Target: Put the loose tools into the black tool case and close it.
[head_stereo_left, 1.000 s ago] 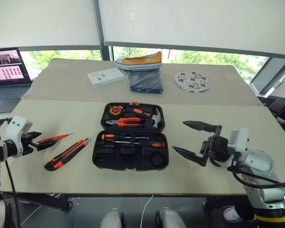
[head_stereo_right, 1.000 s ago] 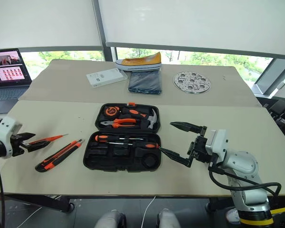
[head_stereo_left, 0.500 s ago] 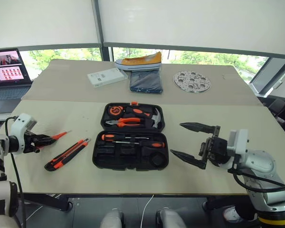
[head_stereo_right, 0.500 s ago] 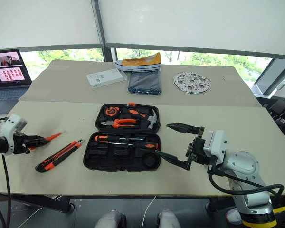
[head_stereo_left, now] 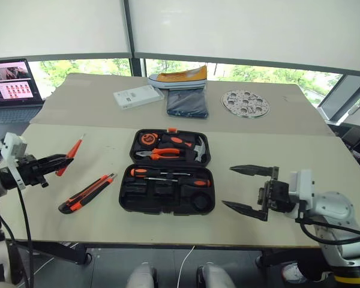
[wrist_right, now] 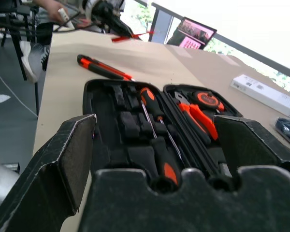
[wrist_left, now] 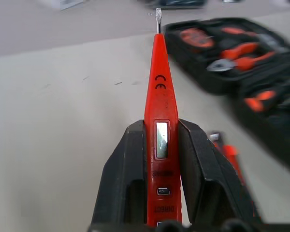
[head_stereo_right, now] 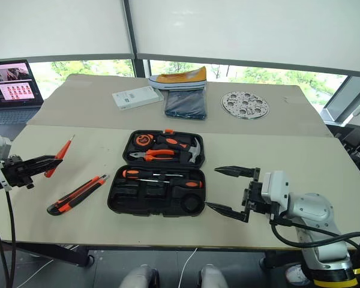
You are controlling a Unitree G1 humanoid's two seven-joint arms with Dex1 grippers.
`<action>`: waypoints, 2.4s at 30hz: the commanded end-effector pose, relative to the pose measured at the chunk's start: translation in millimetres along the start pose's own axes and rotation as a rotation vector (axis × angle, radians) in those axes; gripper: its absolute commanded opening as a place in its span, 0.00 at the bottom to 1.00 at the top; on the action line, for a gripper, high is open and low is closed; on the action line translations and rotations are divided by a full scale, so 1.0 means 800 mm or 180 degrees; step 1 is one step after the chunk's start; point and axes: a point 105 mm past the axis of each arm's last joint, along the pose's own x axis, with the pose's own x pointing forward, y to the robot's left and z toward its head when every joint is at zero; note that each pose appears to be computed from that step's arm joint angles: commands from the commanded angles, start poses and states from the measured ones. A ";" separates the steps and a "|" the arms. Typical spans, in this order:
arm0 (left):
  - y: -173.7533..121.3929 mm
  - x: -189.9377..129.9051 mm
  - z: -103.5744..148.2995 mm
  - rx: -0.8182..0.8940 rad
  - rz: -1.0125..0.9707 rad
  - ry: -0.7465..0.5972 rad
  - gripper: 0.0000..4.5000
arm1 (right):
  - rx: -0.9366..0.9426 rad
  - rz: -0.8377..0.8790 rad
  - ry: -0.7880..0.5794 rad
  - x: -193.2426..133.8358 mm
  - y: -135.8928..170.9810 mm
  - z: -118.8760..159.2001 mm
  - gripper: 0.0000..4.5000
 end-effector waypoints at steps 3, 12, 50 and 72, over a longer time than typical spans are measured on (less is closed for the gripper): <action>-0.072 0.063 0.042 0.0780 -0.1025 0.0228 0.10 | -0.0136 0.0000 0.0097 -0.018 -0.004 0.006 1.00; -0.138 0.142 0.020 0.1333 -0.1585 0.1137 0.10 | 0.0000 0.0033 0.0193 -0.017 0.009 0.002 1.00; -0.115 0.202 -0.015 0.2058 -0.1630 0.1981 0.10 | 0.0044 -0.0065 0.0150 -0.007 0.023 0.001 1.00; -0.115 0.208 0.043 0.1385 -0.1526 0.0056 0.45 | 0.0219 -0.0095 0.0047 0.000 0.024 0.003 1.00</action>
